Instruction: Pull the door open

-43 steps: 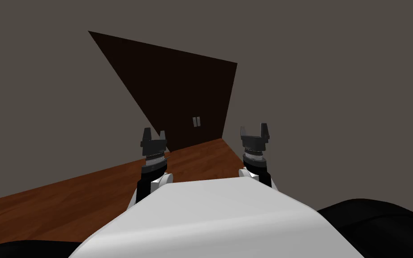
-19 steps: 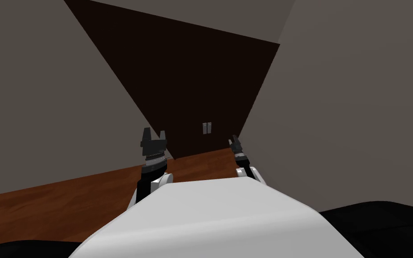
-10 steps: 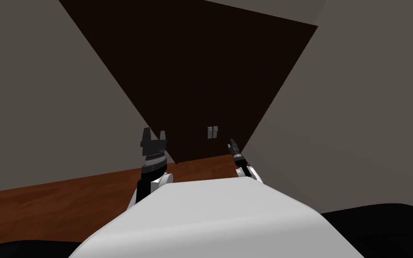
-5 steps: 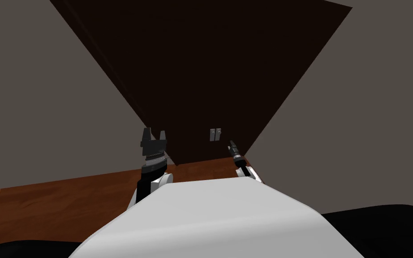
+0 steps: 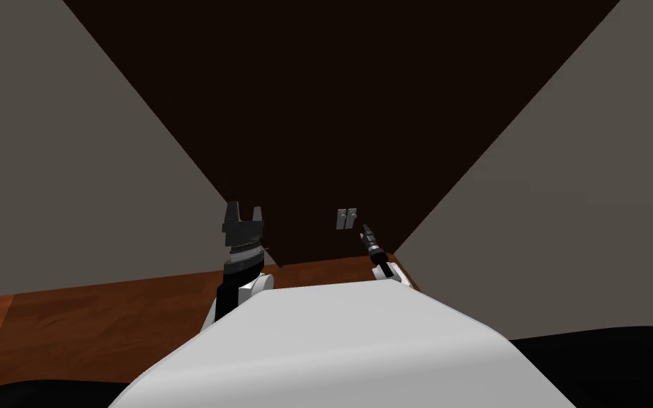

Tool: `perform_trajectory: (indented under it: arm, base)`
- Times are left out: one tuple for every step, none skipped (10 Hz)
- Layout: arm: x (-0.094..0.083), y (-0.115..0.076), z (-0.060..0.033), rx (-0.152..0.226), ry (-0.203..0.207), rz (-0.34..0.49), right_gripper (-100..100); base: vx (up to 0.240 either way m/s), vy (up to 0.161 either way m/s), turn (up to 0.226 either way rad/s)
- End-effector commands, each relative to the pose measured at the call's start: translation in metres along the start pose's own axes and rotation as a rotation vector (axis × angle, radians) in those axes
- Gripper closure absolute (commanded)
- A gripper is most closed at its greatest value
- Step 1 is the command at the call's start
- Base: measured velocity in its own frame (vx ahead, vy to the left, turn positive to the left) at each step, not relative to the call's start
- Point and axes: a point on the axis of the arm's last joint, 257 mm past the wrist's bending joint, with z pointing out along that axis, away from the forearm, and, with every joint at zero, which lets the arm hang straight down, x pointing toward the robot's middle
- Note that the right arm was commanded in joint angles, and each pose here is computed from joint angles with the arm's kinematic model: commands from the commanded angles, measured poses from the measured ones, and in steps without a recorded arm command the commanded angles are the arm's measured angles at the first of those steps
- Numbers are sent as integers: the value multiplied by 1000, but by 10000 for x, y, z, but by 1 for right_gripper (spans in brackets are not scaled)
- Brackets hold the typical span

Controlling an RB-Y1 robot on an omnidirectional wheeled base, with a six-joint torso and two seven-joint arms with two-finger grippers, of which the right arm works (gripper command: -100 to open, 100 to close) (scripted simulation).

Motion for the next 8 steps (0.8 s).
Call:
perform_trajectory:
  arm:
    - [0,0,0,0,0,0,-100]
    - [-210,-81,-57,21,-35,-10,-100]
    - [-341,-120,-90,32,-57,-16,-100]
    - [-341,-120,-90,32,-57,-16,-100]
    - [-490,-159,-128,44,-82,-22,-100]
    - [-651,-196,-169,56,-109,-29,-100]
    - [-761,-219,-198,63,-128,-34,-100]
    - [-871,-239,-227,70,-147,-38,-100]
  base:
    - [91,17,11]
    - [-29,-26,-24]
    - [-107,-56,-7]
    - [-96,-41,3]
    - [-69,-24,20]
    - [-67,-26,31]
    - [-57,-30,37]
    - [-40,-23,40]
